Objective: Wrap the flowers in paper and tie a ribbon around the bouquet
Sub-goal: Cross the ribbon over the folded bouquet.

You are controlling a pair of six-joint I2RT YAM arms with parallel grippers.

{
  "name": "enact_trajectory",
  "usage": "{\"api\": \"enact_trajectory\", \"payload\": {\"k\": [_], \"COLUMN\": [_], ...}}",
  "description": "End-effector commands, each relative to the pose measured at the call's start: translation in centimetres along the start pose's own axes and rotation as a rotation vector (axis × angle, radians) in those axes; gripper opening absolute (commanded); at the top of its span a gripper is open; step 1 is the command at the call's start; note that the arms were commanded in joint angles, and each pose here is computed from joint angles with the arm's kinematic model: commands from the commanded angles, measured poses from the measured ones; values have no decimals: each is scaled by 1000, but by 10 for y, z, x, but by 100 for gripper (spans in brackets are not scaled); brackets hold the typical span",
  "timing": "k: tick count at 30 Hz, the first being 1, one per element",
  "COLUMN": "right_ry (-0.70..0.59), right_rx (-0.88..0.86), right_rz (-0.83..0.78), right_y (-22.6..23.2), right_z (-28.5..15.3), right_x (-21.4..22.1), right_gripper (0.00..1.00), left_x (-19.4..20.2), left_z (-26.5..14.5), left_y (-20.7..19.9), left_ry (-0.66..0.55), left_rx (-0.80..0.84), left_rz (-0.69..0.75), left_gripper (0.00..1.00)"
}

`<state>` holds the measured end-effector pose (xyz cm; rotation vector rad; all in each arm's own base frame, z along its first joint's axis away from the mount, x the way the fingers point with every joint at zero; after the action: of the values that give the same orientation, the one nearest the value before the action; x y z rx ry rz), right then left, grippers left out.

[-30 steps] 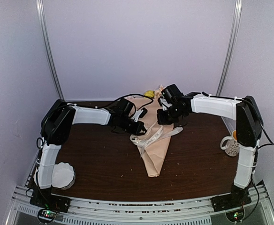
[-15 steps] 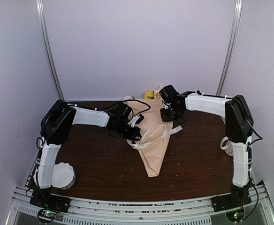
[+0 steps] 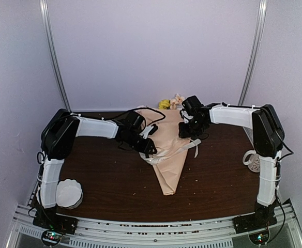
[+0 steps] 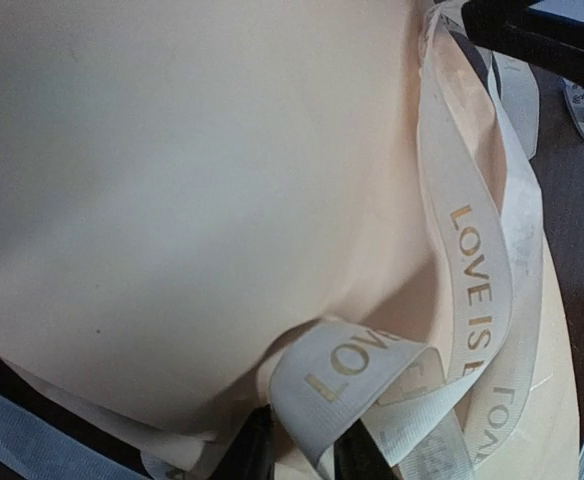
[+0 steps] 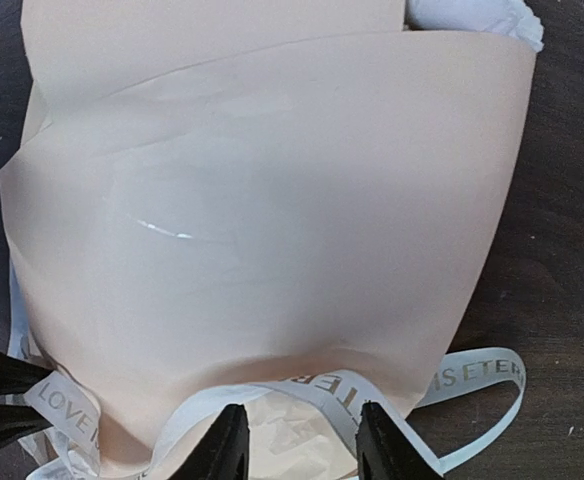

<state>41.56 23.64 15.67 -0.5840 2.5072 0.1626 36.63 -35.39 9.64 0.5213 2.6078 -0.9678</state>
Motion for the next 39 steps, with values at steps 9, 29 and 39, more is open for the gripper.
{"api": "enact_trajectory", "payload": {"k": [9,29,39], "right_ry": [-32,96,134], "right_rx": [60,-94,-127], "right_rz": [-48,-63,-3], "right_y": [-10,-2,2], "right_z": [-37,2,25], "right_x": [-5,15,20], "right_gripper": [47,40,32], "left_x": [-14,-15,-5], "left_z": [-34,-57,-84], "left_y": [-19,-58,-75], "left_ry": [-66,-101,-78], "left_rx": [-4,0,18], "left_rz": [121,419,474], "left_gripper": [34,48,47]}}
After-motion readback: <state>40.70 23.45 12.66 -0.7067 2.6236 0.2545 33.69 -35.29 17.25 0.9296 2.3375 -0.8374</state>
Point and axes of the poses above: each gripper's point midway between its finger pads, its own z axis out along the fingers, its own y axis along the line the jaws close on, x = y × z, the point moved 8 cm from there along -z, back along the fingers, and after that the axes turned 15 degrees about -z, right-handed, at the moved point
